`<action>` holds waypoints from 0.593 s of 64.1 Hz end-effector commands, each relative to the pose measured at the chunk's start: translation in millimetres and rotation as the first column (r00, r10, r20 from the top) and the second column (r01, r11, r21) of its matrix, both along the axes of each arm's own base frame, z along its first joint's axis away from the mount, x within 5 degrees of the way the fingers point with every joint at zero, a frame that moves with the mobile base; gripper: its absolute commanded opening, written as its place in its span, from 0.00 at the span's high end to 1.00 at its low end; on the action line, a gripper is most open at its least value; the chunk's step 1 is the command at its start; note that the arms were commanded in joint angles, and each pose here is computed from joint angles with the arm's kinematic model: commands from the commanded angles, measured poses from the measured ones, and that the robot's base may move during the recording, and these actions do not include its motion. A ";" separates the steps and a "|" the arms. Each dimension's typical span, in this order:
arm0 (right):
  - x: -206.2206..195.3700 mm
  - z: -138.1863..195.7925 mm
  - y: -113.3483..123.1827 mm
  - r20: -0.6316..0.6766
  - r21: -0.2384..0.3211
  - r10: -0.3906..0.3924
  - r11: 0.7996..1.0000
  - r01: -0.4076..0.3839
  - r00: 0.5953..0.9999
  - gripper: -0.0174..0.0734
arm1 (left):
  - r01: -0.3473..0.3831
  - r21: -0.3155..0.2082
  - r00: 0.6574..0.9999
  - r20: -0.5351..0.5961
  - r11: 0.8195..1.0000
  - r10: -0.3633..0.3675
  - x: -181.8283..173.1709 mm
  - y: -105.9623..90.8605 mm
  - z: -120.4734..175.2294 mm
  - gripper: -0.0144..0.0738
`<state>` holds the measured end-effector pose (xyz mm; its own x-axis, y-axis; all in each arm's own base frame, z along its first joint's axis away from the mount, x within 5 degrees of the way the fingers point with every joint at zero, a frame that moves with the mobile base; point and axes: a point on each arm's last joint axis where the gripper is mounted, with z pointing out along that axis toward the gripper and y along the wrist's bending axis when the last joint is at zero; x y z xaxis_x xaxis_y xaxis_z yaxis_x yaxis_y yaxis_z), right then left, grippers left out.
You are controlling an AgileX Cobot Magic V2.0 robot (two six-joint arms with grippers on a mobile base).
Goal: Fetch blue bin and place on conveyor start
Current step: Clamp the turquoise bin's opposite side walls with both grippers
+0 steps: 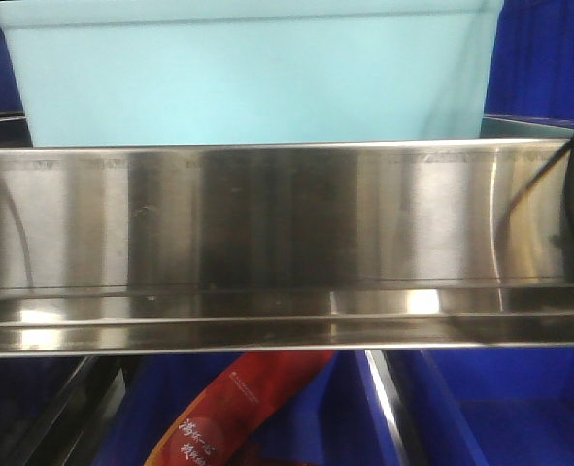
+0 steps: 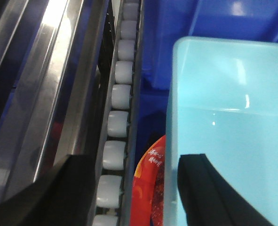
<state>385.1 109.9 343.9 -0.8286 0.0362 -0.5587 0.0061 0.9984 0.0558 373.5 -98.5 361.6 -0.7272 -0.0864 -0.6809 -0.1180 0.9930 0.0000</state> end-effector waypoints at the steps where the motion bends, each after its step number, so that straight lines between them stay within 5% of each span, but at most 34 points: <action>1: 4.0 -1.3 1.3 0.012 -0.011 0.009 1.000 -0.009 1.000 0.54 | 0.010 -0.018 1.000 0.023 1.000 -0.010 3.3 -1.3 1.6 0.48; 38: 4.6 -3.1 1.5 0.004 -0.013 0.008 1.000 -0.008 1.000 0.54 | 0.048 0.002 0.995 -0.089 0.999 -0.048 10.5 -18.1 -27.2 0.51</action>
<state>389.8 111.4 334.7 -0.8406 0.0303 -0.5407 0.0055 0.9989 0.0475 381.8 -115.0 337.1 -0.7840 -0.0510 -0.6186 -0.0716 0.9974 0.0085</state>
